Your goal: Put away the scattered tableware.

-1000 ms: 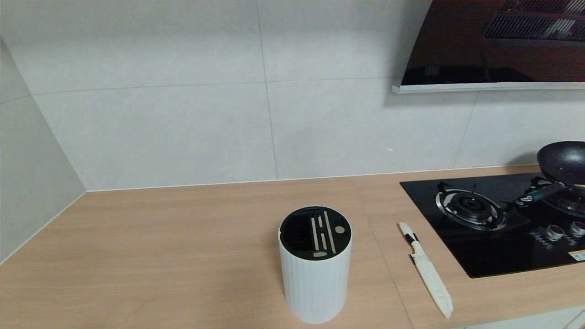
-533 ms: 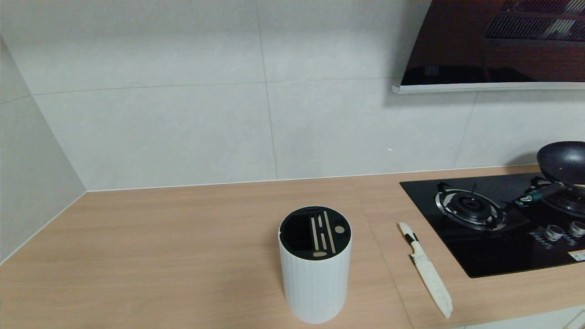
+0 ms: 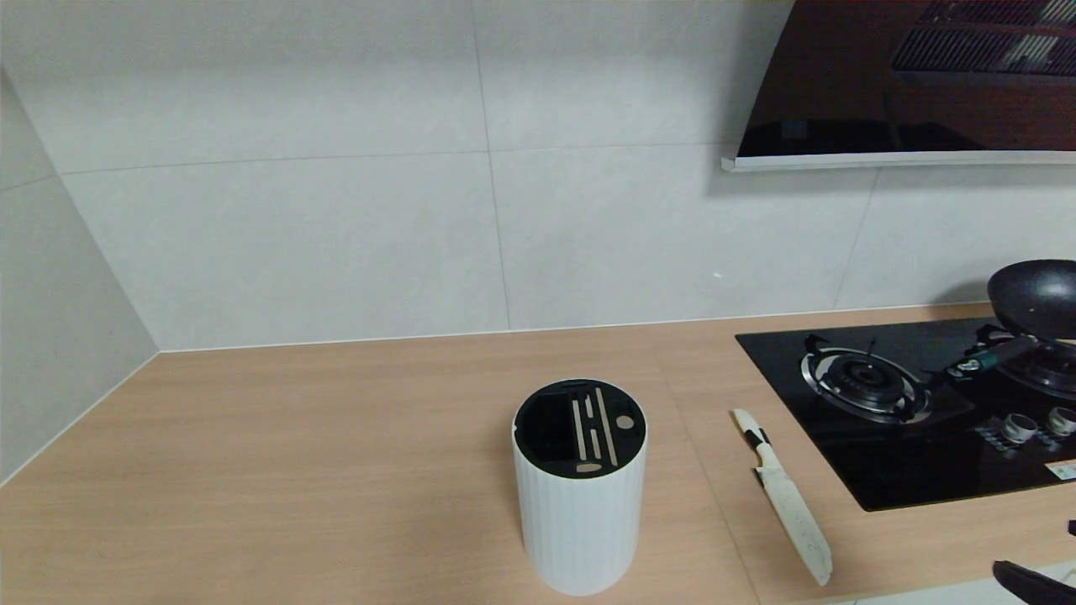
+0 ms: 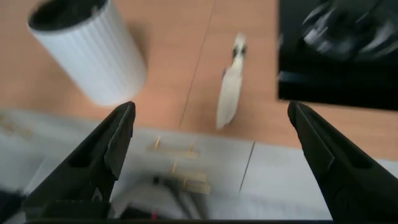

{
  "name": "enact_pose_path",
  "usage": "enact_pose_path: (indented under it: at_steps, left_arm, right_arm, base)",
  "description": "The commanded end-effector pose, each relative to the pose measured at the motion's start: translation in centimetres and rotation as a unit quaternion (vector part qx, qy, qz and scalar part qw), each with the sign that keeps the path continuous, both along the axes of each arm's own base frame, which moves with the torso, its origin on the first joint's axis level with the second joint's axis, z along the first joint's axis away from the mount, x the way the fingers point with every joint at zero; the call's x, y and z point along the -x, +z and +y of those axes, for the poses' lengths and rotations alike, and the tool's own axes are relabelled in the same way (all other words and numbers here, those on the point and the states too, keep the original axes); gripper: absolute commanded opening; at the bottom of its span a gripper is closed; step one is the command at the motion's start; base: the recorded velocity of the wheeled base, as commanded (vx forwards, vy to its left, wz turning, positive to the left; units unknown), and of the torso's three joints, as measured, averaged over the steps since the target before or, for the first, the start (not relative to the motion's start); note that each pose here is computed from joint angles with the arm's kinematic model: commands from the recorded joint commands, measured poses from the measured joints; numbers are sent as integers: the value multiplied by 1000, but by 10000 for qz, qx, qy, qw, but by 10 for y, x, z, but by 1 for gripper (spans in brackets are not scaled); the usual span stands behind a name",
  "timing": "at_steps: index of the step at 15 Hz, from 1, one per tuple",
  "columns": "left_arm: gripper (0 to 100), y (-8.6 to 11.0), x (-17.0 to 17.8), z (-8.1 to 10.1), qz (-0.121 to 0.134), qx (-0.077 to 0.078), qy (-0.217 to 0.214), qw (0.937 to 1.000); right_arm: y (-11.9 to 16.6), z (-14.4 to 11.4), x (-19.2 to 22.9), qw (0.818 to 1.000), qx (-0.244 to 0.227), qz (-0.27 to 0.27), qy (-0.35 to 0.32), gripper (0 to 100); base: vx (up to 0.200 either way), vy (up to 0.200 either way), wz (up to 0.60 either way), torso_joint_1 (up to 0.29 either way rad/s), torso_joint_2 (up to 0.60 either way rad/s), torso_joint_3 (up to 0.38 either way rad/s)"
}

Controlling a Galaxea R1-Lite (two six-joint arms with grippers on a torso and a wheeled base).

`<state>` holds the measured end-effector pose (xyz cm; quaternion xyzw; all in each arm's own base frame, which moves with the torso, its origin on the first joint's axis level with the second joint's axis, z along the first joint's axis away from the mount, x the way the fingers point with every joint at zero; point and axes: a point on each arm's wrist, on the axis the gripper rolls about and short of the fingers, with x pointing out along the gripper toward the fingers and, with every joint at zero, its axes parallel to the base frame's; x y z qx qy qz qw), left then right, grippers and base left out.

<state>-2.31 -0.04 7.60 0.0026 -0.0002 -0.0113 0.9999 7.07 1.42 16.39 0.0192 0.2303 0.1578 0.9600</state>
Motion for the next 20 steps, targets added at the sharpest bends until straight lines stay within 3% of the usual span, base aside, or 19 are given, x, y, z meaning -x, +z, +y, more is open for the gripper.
enact_pose_path:
  at_steps: [1,7,14,20]
  left_arm:
    - [100,0,0,0,2,-5,-2,10000]
    - [100,0,0,0,2,3,-2,10000]
    - [100,0,0,0,2,-5,-2,10000]
    - [100,0,0,0,2,3,-10,10000]
  right_arm:
    - [-16,25,-78,9935,385,1046,217,100]
    - [-82,46,-174,9924,658,1021,-191,100]
    - [-168,53,-229,9903,839,926,-602,100]
    - [-194,40,-252,9893,775,833,-915,100]
  base:
    - [0,0,0,0,0,0]
    - [0,0,0,0,0,0]
    - [0,0,0,0,0,0]
    - [0,0,0,0,0,0]
